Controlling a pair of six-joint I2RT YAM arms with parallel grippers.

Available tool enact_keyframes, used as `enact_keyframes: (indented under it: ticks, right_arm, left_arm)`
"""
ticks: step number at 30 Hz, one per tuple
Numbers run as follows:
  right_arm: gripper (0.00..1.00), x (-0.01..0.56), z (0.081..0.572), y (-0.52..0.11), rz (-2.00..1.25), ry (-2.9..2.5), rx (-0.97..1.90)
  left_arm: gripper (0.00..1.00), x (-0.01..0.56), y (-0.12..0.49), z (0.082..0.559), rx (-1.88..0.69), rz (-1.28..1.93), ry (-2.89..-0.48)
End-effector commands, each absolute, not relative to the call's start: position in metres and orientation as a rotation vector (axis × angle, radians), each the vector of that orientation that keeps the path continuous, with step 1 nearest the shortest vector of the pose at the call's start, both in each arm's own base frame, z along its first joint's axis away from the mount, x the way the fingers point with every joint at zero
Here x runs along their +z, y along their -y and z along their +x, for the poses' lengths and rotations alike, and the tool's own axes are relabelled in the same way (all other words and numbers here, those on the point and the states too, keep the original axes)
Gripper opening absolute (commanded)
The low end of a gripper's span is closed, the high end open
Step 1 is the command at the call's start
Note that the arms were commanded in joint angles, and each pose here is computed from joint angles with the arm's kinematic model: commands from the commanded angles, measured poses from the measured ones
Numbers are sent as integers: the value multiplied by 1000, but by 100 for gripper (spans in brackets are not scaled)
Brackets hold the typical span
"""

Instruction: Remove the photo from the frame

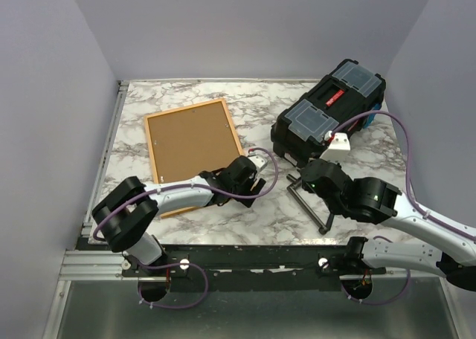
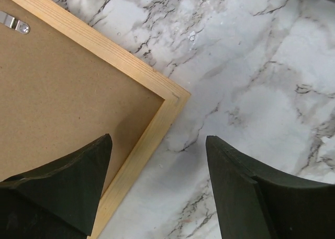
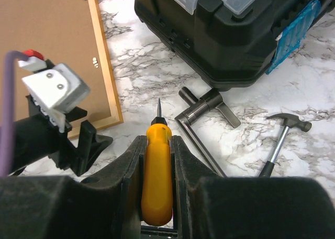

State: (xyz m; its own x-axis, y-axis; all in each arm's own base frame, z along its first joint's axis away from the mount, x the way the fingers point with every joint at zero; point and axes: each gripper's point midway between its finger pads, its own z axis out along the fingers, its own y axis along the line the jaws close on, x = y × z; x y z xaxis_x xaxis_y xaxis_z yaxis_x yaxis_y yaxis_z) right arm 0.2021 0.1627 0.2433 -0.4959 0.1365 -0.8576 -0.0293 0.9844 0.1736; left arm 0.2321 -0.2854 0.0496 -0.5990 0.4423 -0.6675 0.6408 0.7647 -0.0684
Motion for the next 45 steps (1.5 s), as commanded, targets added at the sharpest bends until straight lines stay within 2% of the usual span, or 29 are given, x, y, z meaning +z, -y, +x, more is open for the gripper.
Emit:
enact_keyframes:
  ticks: [1, 7, 12, 14, 17, 22, 28, 36, 42, 43, 45]
  right_arm:
    - [1, 253, 203, -161, 99, -2063, 221]
    - [1, 251, 203, -161, 101, -2066, 220]
    - [1, 249, 204, -161, 95, -2064, 210]
    - [1, 248, 204, -162, 89, -2066, 209]
    - [1, 247, 205, -164, 85, -2068, 211]
    - [1, 248, 205, -163, 89, -2062, 210]
    - [1, 250, 204, -162, 95, -2057, 223]
    - [1, 245, 201, -160, 107, -2075, 225]
    - [1, 238, 201, -161, 129, -2091, 214]
    - [1, 237, 201, -162, 127, -2095, 214]
    - [1, 236, 202, -165, 126, -2099, 216]
  left_arm:
    - [72, 53, 294, 251, -282, 850, -2232]
    - [57, 39, 295, 253, -203, 806, -2255]
    - [35, 26, 284, 251, -48, 704, -2307]
    - [31, 20, 277, 250, 4, 651, -2335]
    - [22, 16, 271, 249, 50, 562, -2381]
    - [0, 15, 276, 245, 51, 372, -2488]
    - [0, 21, 322, 252, -107, 300, -2574]
    - [0, 59, 349, 320, -339, 41, -2601]
    - [0, 85, 357, 352, -619, -83, -2589]
    - [7, 91, 360, 354, -672, -73, -2581]
    - [35, 98, 362, 353, -759, -44, -2561]
